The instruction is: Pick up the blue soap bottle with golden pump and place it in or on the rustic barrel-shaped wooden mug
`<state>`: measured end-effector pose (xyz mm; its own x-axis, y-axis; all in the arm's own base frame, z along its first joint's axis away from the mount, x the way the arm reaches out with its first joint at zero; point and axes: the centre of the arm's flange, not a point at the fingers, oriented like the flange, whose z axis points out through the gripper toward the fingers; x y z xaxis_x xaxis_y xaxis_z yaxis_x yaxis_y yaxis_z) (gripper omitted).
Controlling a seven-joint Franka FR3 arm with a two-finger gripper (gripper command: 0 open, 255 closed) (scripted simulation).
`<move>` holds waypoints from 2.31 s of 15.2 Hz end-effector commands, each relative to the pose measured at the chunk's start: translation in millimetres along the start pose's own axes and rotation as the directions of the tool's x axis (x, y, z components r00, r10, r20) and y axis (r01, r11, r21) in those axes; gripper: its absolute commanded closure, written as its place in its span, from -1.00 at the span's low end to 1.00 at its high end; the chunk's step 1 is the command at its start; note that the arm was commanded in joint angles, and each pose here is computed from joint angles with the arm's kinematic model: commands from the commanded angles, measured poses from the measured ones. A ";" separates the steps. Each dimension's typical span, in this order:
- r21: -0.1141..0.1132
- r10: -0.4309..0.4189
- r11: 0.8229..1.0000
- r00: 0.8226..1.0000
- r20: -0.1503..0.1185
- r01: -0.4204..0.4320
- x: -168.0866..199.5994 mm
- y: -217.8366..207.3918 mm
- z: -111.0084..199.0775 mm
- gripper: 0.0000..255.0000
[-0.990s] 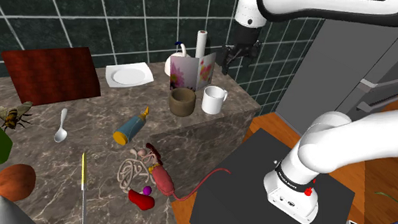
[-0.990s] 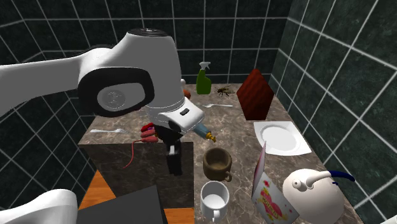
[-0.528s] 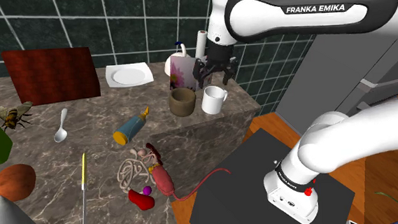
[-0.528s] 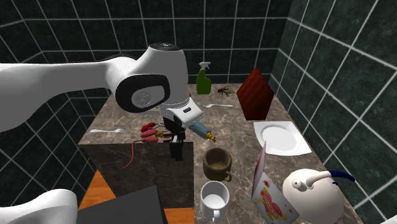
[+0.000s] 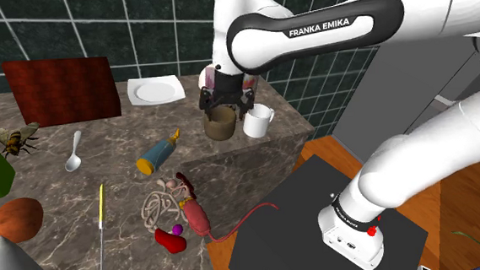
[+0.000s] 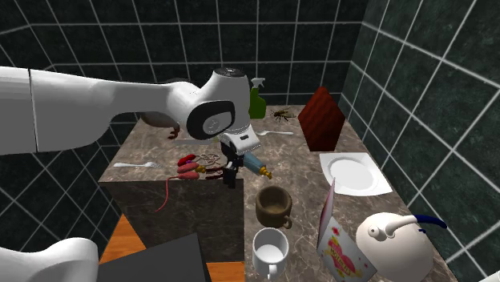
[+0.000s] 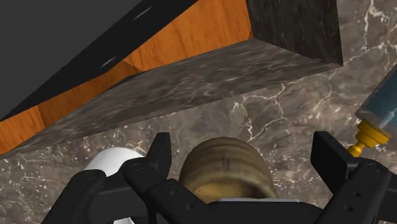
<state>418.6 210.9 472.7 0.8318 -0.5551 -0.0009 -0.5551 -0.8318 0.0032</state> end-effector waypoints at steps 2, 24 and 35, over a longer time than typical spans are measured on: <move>0.009 0.073 0.997 0.997 0.017 -0.073 1.1 -34.0 17.3 -1.00; 0.028 0.383 0.922 0.919 0.096 -0.387 38.2 -188.7 144.8 -1.00; 0.028 0.383 0.922 0.919 0.096 -0.387 38.3 -188.7 144.8 1.00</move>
<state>554.9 346.3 327.4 0.5511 -0.8290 -0.0953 -0.8338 -0.5515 -0.0247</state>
